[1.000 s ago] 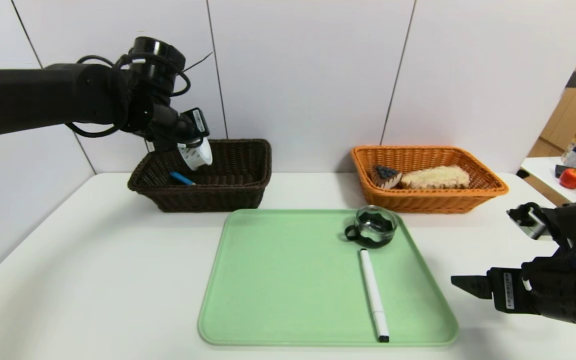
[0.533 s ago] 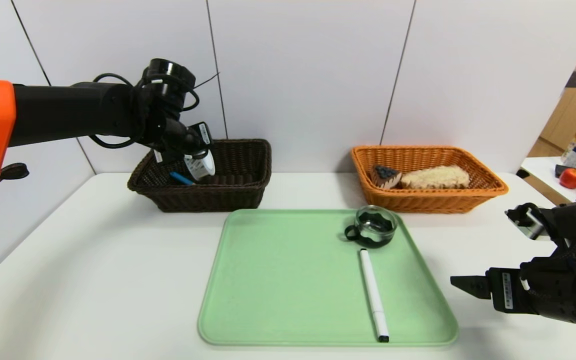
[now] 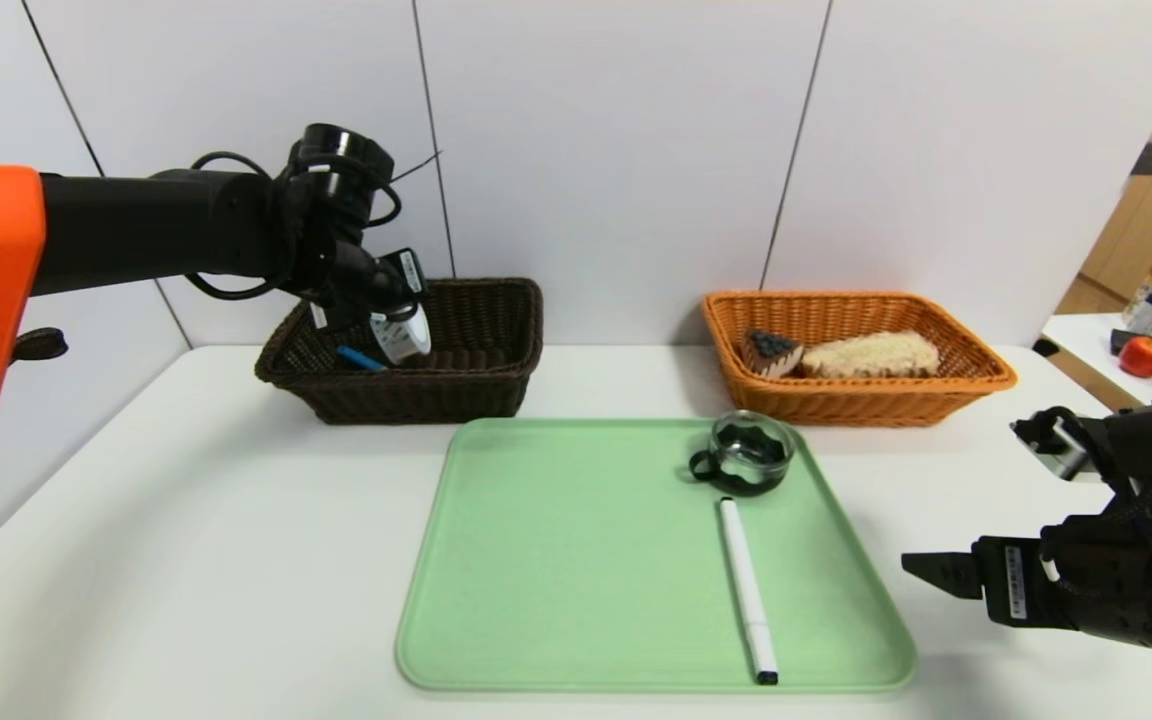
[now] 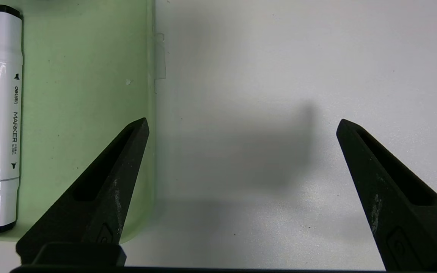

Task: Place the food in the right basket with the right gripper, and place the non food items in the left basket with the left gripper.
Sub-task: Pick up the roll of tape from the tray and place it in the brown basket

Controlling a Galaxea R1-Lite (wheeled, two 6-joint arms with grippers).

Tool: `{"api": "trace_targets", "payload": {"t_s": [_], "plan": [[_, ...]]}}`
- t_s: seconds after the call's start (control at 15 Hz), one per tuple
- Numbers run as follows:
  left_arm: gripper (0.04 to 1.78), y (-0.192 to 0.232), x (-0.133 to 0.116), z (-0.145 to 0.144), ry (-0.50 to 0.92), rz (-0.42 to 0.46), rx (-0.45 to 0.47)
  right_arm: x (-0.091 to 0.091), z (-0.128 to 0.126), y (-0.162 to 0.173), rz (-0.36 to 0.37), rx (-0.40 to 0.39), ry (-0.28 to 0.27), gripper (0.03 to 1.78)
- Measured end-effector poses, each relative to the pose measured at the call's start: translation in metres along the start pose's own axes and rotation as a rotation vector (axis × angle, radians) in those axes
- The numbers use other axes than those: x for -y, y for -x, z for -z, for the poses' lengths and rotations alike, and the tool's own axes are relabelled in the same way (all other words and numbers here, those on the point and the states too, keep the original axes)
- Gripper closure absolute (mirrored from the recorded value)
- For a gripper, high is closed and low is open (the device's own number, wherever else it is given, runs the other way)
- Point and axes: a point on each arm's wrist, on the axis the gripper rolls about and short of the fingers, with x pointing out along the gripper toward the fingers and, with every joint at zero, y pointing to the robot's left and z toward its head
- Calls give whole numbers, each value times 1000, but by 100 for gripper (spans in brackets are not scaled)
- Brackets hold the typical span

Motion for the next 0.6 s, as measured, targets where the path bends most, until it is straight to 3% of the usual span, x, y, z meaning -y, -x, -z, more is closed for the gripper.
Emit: {"api": "trace_targets", "payload": {"t_s": [0.13,0.4,0.6], "plan": [[124,-2,-1,1,0,-4,-3,0,0,0,1,1,0,10],[79,-4,0,-1,7,3,15,1,1,1,5,5,-5,10],[57,-4,0,-1,10,2,22,1,1,2,6,6,-5,10]]}}
